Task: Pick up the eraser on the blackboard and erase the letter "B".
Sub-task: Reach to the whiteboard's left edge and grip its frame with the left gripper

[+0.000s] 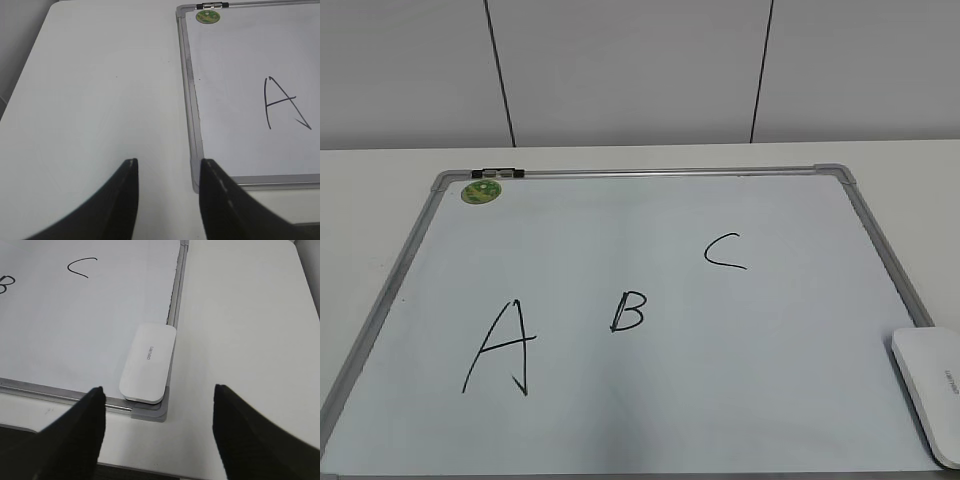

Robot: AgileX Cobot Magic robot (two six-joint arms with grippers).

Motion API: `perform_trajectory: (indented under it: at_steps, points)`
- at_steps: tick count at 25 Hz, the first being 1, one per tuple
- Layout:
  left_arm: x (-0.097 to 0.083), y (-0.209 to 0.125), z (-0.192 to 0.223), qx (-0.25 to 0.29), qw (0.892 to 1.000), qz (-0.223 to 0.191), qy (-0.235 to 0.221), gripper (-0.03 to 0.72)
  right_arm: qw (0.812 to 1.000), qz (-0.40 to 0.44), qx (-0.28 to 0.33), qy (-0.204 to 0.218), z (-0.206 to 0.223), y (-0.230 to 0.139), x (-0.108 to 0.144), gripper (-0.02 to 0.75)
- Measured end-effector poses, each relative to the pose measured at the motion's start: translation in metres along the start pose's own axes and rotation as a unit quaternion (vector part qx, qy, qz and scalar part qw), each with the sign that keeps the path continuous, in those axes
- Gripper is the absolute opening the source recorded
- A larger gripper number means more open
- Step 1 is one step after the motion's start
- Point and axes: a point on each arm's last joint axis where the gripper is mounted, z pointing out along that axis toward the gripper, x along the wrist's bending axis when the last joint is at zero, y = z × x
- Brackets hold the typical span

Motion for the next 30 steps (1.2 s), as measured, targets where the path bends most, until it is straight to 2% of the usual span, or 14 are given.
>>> perform_trajectory:
  at_steps: [19,24,30]
  points:
    - [0.000,0.002,0.003,0.009,1.000,0.001,0.002,0.310,1.000,0.000,0.000,0.000,0.000,0.000,0.000,0.501]
    - [0.000,0.020,0.022,0.064,0.998,0.003,0.003,0.310,1.000,0.000,0.000,0.000,0.000,0.000,0.000,0.501]
    - [-0.001,0.051,0.053,0.144,0.990,0.001,0.004,0.311,1.000,0.000,0.000,0.000,0.000,0.000,0.000,0.501]
